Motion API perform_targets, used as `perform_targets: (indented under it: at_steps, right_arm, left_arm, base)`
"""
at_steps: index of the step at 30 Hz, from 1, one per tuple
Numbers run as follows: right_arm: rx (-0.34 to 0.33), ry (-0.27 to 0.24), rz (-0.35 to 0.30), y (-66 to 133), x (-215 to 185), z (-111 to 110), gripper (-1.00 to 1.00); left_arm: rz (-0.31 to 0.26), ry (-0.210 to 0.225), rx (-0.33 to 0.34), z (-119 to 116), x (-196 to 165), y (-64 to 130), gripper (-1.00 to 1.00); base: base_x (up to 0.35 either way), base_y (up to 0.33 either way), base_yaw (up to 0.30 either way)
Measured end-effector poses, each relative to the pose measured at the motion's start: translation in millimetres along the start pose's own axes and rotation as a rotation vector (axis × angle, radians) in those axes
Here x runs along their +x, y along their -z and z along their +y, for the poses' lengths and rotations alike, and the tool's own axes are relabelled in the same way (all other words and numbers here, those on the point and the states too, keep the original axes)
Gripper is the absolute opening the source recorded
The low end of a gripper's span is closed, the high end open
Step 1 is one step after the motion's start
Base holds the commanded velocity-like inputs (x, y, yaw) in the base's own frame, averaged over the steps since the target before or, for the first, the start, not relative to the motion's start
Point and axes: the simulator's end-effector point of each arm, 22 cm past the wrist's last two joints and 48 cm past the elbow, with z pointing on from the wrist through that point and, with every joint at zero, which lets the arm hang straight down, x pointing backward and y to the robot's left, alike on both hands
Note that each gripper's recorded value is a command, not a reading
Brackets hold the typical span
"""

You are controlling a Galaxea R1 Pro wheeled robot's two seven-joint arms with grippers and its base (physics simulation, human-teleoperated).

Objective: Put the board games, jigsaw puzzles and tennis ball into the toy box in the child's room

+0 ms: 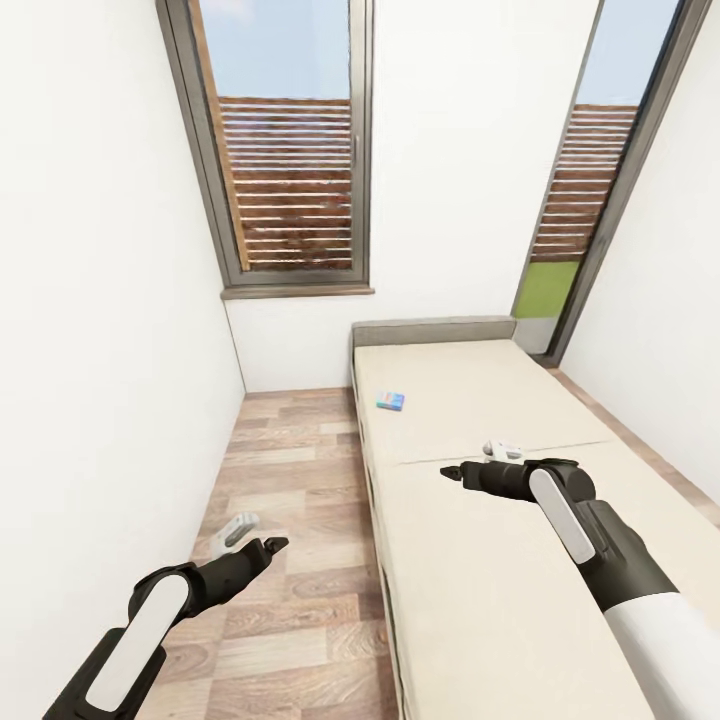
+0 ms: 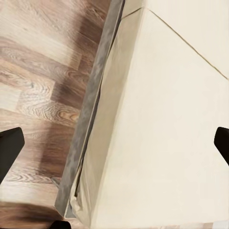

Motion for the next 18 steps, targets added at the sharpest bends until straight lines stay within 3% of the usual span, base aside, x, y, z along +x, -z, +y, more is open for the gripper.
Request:
perform_targets:
  at_steps: [18]
  right_arm:
    - [0.001,0.001,0.0,-0.2,-0.1,0.2,1.0]
  left_arm:
    - [0.002,0.003,0.002,-0.3,0.2,0.0,1.0]
  base:
    - [0.007,0.005,0.111]
